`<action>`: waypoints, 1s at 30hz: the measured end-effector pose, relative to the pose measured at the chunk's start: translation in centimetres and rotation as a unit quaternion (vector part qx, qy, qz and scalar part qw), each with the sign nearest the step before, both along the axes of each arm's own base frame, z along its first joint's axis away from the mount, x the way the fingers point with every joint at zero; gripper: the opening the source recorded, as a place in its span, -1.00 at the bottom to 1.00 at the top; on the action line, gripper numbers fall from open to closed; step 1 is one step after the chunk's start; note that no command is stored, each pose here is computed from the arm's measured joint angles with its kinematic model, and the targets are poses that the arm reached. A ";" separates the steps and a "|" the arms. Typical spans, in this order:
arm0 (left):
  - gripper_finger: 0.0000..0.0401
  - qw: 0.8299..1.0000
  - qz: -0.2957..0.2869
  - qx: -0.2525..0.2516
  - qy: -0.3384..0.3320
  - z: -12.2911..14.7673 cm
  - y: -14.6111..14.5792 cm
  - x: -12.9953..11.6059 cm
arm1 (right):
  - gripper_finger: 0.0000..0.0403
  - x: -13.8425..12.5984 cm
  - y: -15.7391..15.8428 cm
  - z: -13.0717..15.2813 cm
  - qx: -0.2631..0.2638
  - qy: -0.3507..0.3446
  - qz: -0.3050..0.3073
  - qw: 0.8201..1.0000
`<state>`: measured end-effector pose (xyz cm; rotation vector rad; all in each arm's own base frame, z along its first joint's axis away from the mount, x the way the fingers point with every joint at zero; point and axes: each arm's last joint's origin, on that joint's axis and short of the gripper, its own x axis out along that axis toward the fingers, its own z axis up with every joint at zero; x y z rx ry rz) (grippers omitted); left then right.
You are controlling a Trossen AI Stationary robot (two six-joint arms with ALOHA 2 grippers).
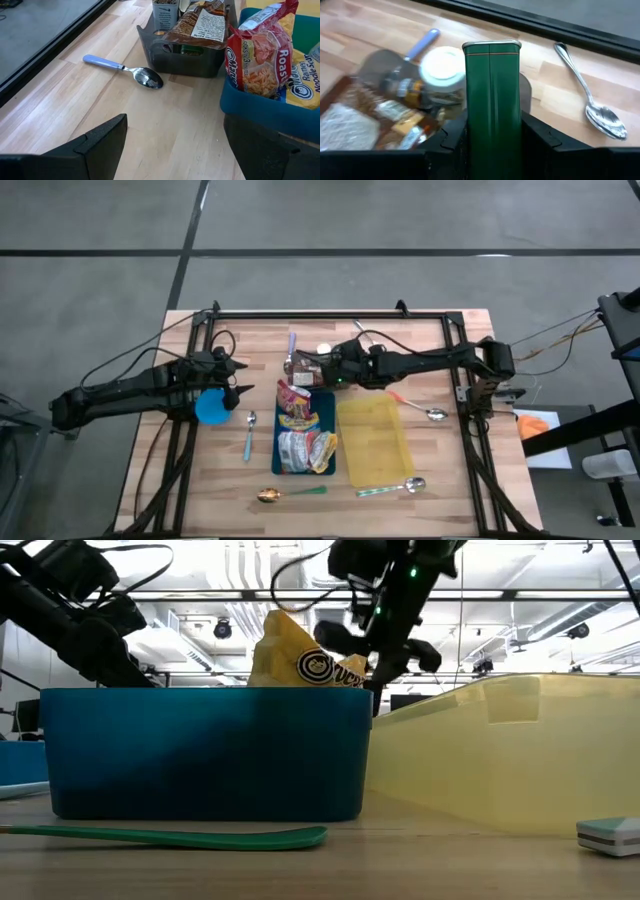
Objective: Pick & Place Food Item
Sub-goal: Put the black spice can into the black bin
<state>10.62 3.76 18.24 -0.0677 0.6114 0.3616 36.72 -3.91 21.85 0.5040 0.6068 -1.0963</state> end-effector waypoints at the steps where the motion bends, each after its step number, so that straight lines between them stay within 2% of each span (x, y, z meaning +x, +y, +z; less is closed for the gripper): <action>1: 0.67 1.000 0.000 0.000 0.000 0.0 0.0 0.0 | -0.38 0.1 -0.1 -0.4 0.000 0.005 -0.003 1.000; 12: 0.67 1.000 0.000 0.000 0.000 0.0 0.0 0.0 | -0.38 0.2 -0.9 -1.2 0.030 -0.005 -0.025 0.999; 30: 0.68 1.000 0.000 0.000 0.000 0.0 0.0 0.0 | -0.38 -0.2 -0.9 -2.0 0.060 0.005 -0.016 0.998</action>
